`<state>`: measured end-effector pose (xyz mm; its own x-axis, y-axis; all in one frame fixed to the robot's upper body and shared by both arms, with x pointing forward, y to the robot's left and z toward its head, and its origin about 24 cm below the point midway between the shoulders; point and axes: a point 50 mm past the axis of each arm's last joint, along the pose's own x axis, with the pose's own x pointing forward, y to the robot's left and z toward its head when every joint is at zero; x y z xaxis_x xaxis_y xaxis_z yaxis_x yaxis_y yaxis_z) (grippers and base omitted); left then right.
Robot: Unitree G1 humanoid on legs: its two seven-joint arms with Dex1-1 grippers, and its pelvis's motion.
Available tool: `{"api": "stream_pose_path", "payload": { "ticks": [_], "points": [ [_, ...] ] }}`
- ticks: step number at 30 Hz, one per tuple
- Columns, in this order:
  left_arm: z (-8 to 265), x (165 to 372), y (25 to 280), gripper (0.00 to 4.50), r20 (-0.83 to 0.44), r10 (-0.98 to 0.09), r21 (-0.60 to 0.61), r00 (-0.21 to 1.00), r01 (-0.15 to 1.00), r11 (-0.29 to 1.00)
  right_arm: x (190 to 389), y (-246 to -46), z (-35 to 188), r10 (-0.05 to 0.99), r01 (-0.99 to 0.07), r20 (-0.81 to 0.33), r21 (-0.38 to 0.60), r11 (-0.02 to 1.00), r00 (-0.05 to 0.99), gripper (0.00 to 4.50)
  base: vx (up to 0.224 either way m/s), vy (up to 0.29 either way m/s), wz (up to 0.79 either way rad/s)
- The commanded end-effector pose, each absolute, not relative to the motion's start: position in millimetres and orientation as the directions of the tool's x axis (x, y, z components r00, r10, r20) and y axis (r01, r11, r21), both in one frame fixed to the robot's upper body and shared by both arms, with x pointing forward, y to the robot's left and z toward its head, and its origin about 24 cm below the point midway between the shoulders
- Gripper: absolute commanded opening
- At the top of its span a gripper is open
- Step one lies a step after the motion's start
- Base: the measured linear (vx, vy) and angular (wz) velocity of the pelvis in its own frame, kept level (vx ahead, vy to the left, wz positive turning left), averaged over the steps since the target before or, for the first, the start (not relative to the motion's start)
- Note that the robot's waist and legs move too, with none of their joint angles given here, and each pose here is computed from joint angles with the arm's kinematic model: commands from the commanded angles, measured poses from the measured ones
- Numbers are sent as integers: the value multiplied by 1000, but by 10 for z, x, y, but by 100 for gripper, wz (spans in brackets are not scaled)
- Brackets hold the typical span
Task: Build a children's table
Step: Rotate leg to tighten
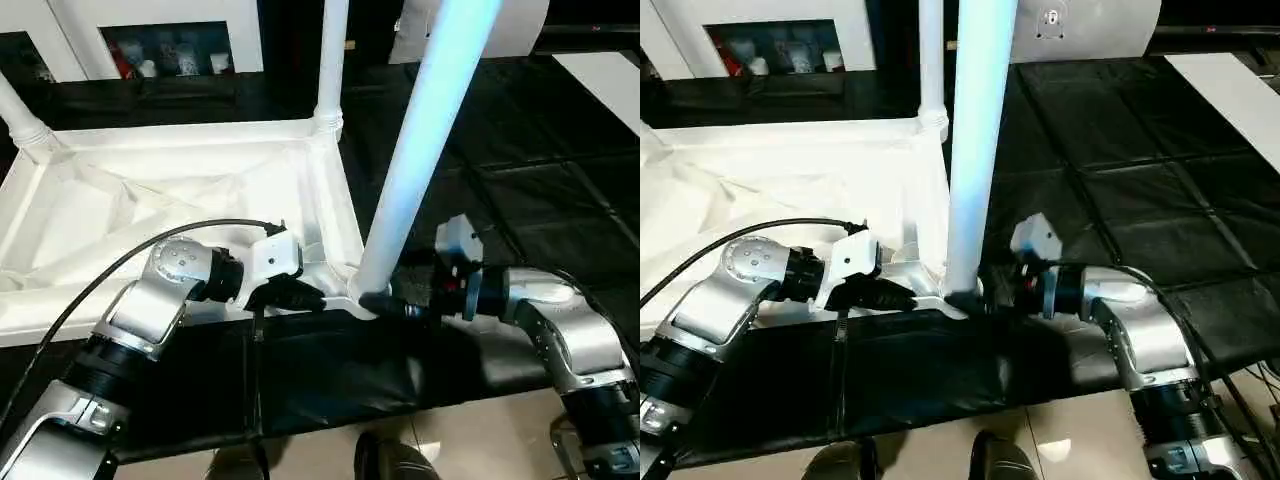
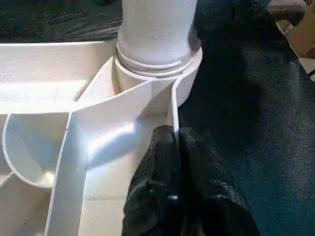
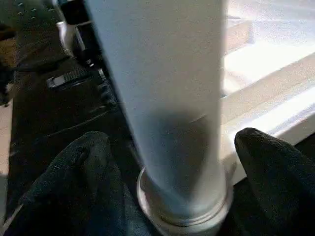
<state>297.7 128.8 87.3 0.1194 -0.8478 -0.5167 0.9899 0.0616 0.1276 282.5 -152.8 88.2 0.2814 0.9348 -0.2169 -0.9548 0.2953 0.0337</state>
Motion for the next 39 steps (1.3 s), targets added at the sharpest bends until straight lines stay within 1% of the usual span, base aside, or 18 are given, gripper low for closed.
{"api": "stream_pose_path", "payload": {
  "ticks": [1, 2, 3, 4, 6, 8, 11, 13, 15, 16, 18, 21, 24, 26, 28, 31, 36, 39],
  "points": [
    [735, 2933, 1304, 0, -580, -811, 85, 77, 996, 33, 2823, -1515, 924, 942, -966, -225, 12, 258, 249, 445, 0, 0, 0],
    [718, 2920, 1319, 0, -582, -810, 75, 67, 997, 29, 2823, -1506, 909, 944, -971, -239, 15, 239, 229, 445, 0, 0, 0],
    [699, 2895, 1334, 0, -583, -811, 61, 42, 998, 8, 2828, -1502, 903, 949, -975, -240, 33, 221, 207, 429, 0, 0, 0],
    [692, 2887, 1339, 0, -583, -811, 57, 34, 998, 1, 2833, -1500, 903, 950, -976, -239, 39, 215, 200, 429, 0, 0, 0],
    [683, 2882, 1343, 0, -583, -812, 54, 28, 999, -4, 2846, -1500, 908, 953, -977, -235, 45, 208, 192, 407, 0, 0, 0],
    [675, 2883, 1352, 0, -581, -814, 52, 19, 999, -14, 2858, -1504, 916, 958, -981, -234, 57, 186, 168, 401, 0, 0, 0],
    [662, 2880, 1366, 0, -588, -809, 48, 6, 998, -28, 2882, -1539, 924, 959, -985, -249, 67, 156, 135, 369, 0, 0, 0],
    [661, 2881, 1369, 0, -589, -808, 48, 5, 998, -29, 2888, -1547, 924, 958, -987, -257, 69, 147, 125, 365, 0, 0, 0],
    [659, 2883, 1374, 0, -591, -807, 49, 4, 998, -30, 2903, -1558, 918, 953, -989, -280, 59, 134, 112, 343, 0, 0, 0],
    [659, 2884, 1375, 0, -591, -807, 49, 4, 998, -30, 2906, -1559, 917, 953, -989, -283, 59, 132, 110, 329, 0, 0, 0],
    [657, 2888, 1375, 0, -592, -806, 50, 5, 998, -31, 2924, -1565, 917, 954, -990, -282, 63, 129, 106, 323, 0, 0, 0],
    [656, 2891, 1380, 0, -593, -805, 49, 4, 998, -31, 2935, -1560, 922, 955, -991, -279, 66, 120, 97, 287, 0, 0, 0],
    [655, 2892, 1383, 0, -595, -804, 48, 2, 998, -33, 2936, -1560, 923, 956, -992, -280, 71, 108, 84, 277, 0, 0, 0],
    [652, 2891, 1388, 0, -597, -802, 46, 0, 998, -34, 2935, -1555, 916, 956, -993, -285, 76, 95, 69, 247, 0, 0, 0],
    [651, 2891, 1390, 0, -597, -802, 45, -1, 998, -35, 2932, -1550, 907, 955, -993, -290, 79, 85, 59, 241, 0, 0, 0],
    [650, 2894, 1390, 0, -597, -802, 46, 0, 998, -34, 2923, -1545, 886, 953, -994, -301, 82, 72, 45, 209, 0, 0, 0],
    [645, 2900, 1386, 0, -597, -802, 48, 8, 998, -26, 2911, -1537, 873, 953, -994, -301, 87, 66, 37, 196, 0, 0, 0],
    [637, 2911, 1366, 0, -587, -809, 47, 33, 999, 6, 2859, -1523, 851, 956, -992, -292, 112, 59, 24, 196, 0, 0, 0]
  ]
}}
